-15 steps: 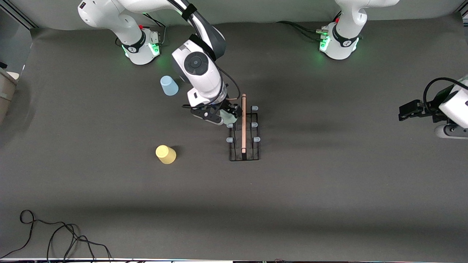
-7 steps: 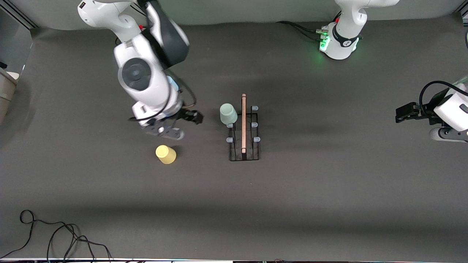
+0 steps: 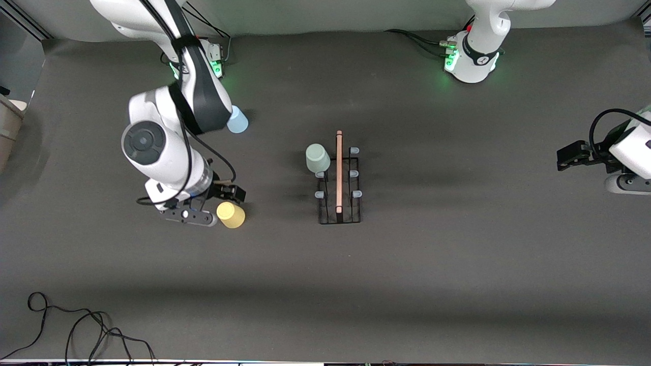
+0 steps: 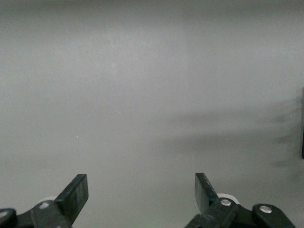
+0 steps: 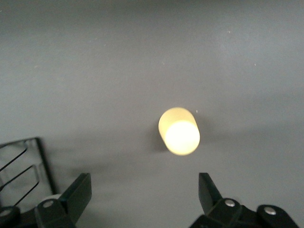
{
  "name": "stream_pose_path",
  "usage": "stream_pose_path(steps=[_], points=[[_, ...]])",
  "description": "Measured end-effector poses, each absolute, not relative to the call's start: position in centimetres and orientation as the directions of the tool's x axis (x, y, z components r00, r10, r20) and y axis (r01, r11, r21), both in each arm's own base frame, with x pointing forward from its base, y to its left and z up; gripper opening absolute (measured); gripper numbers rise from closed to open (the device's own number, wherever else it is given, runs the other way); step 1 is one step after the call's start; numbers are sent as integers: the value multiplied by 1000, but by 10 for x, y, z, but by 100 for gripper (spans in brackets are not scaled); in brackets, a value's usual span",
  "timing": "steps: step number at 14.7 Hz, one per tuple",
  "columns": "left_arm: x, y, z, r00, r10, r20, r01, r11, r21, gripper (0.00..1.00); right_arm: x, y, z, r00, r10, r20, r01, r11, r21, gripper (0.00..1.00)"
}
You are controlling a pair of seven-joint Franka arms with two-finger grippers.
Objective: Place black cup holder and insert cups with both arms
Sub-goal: 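Grasp the yellow cup with the right gripper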
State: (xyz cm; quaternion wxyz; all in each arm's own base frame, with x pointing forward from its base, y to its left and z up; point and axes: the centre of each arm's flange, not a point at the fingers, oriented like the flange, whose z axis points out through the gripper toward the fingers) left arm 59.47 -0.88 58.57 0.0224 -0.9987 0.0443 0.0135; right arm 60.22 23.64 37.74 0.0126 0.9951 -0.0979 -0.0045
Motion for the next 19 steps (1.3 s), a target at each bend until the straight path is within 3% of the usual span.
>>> stream_pose_path(steps=[5,12,19], points=[[596,-9,591,996,-90,3,-89,-995,-45,100,608,210,300,988,-154,32,-156,-985,74,100],[596,-17,584,995,-103,-11,-103,-994,-43,100,613,199,261,988,-150,37,-153,-983,105,100],[595,-19,578,994,-104,-23,-105,-994,-43,100,608,190,230,989,-143,-35,-142,-989,42,100]])
